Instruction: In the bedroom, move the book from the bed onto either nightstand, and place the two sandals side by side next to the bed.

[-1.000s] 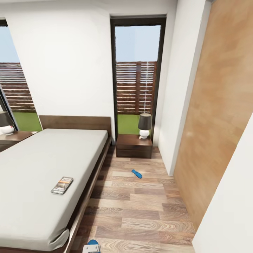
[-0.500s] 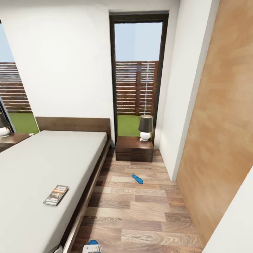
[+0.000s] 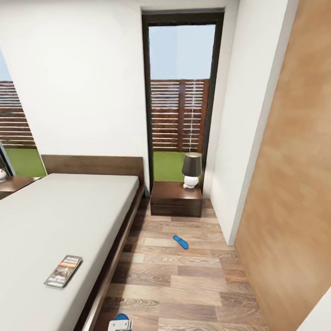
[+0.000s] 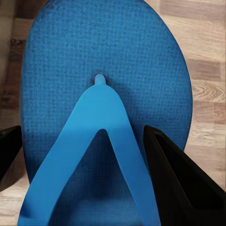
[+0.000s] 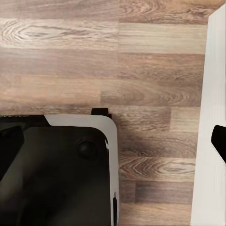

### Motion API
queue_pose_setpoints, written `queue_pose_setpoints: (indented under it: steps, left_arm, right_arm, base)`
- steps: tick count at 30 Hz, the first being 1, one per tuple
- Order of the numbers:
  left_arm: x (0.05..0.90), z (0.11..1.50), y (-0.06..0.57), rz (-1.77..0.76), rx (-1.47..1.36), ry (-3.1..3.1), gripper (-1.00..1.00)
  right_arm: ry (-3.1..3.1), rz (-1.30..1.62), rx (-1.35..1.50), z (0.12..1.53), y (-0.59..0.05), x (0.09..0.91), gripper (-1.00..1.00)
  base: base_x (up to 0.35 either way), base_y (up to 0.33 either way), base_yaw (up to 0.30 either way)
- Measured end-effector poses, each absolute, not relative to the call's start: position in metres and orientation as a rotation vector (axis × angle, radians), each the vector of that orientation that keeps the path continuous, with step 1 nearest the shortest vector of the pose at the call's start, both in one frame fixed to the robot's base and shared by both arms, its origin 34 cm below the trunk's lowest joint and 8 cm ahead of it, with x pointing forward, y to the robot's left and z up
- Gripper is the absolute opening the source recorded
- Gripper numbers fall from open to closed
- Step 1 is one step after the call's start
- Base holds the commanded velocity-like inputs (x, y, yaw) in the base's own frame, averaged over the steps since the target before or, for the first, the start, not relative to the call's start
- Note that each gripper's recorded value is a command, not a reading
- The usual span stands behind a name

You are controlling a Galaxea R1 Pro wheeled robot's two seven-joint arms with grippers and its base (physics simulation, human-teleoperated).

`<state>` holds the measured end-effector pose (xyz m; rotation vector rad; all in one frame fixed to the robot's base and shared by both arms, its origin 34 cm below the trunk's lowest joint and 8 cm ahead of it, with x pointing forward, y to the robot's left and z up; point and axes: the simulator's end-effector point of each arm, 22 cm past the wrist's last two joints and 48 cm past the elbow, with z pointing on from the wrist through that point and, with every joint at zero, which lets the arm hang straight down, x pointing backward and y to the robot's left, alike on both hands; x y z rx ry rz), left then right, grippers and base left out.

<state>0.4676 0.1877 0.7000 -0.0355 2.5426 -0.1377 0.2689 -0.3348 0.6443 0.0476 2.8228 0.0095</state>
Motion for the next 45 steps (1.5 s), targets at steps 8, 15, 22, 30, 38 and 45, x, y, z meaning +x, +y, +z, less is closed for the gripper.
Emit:
queue_pose_setpoints:
  steps: [8, 15, 22, 30, 38, 45]
  left_arm:
    - [0.4676, 0.7001, 0.1877, -0.138, -0.036, 2.543, -1.00]
    - [0.4677, 0.7001, 0.1877, -0.138, -0.036, 2.542, -1.00]
    - [0.4675, 0.7000, 0.1877, -0.138, -0.036, 2.543, -1.00]
    - [0.4675, 0.7000, 0.1877, -0.138, -0.036, 2.543, -1.00]
    - [0.4675, 0.7000, 0.1877, -0.138, -0.036, 2.543, -1.00]
    - [0.4674, 0.7000, 0.1877, -0.138, -0.036, 2.543, -1.00]
  right_arm:
    - [2.823, 0.010, 0.048, 0.6443, -0.3347, 0.2689, 1.00]
    - [2.823, 0.009, 0.048, 0.6444, -0.3349, 0.2690, 1.00]
    - [2.823, 0.009, 0.048, 0.6444, -0.3348, 0.2690, 1.00]
    - [2.823, 0.009, 0.048, 0.6444, -0.3349, 0.2690, 1.00]
    - [2.823, 0.009, 0.048, 0.6444, -0.3349, 0.2690, 1.00]
    - [2.823, 0.011, 0.050, 0.6443, -0.3340, 0.2690, 1.00]
  base:
    - [0.313, -0.003, 0.000]
    - [0.313, -0.066, 0.000]
    - [0.313, -0.090, 0.000]
    - [0.313, -0.094, 0.000]
    - [0.313, -0.094, 0.000]
    - [0.315, -0.036, 0.000]
